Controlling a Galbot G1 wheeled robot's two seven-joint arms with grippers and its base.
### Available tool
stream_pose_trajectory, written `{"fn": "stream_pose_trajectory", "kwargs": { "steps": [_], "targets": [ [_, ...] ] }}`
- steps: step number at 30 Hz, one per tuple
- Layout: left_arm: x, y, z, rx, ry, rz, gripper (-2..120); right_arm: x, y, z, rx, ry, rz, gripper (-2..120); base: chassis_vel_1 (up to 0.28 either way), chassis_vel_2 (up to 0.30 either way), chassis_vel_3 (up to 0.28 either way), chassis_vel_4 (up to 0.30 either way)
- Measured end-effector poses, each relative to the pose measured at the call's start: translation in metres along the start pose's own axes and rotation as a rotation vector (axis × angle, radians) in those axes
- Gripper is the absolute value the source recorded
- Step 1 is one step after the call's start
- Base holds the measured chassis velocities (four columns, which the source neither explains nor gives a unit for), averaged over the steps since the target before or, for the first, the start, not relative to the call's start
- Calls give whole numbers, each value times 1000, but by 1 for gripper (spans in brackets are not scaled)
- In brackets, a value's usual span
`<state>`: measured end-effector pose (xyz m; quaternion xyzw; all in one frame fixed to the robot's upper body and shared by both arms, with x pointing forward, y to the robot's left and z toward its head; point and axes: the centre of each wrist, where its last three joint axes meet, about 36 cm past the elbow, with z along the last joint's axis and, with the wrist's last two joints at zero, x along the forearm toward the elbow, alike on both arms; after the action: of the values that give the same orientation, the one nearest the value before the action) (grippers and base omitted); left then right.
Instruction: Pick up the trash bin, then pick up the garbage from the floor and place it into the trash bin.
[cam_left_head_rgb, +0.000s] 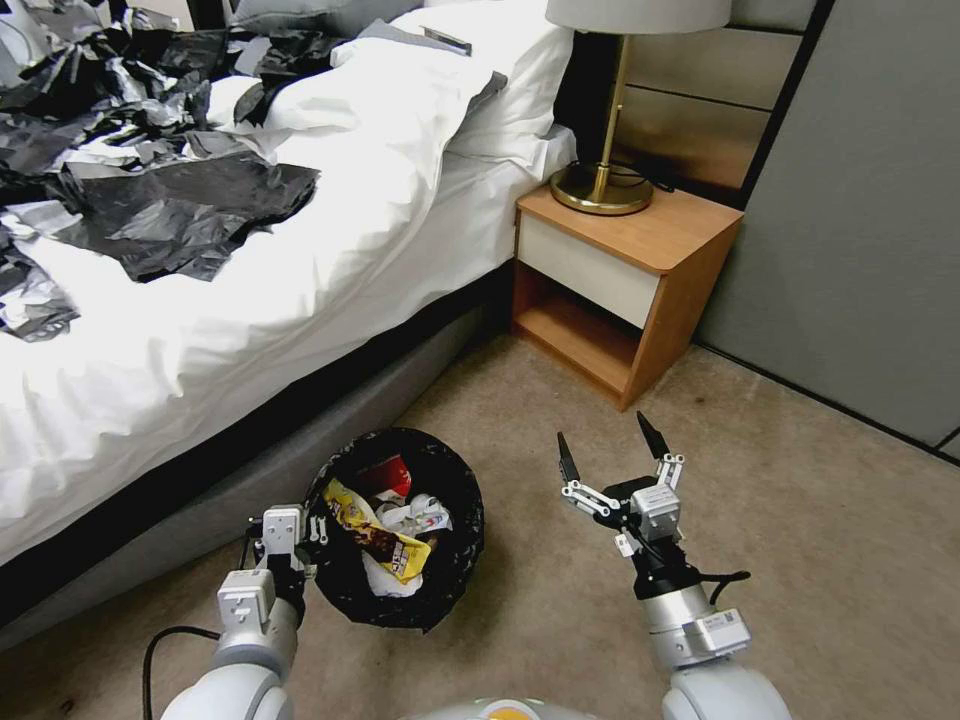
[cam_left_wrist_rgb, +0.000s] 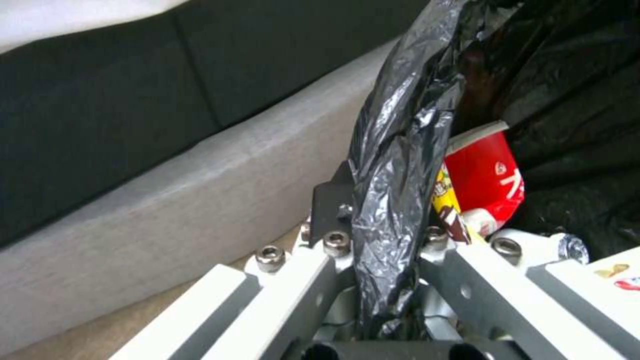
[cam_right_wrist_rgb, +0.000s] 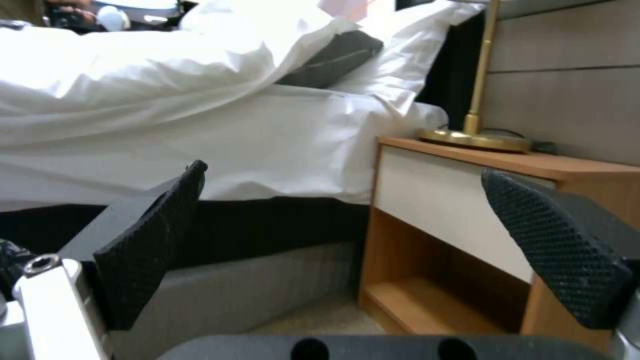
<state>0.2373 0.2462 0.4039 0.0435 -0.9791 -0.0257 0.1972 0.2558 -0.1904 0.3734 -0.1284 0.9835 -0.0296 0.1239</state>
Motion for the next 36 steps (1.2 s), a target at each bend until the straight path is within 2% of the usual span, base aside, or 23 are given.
{"fn": "stream_pose_trajectory", "kwargs": {
  "steps": [18,36],
  "targets": [
    [3,-1,-1,-11,0,3,1,-6,1,-1,-13,1,0,100,85,90,89,89],
    [12,-3,6,-27,21,15,1,-6,1,-2,-20,6,1,100,131,129,125,123]
  ]
}}
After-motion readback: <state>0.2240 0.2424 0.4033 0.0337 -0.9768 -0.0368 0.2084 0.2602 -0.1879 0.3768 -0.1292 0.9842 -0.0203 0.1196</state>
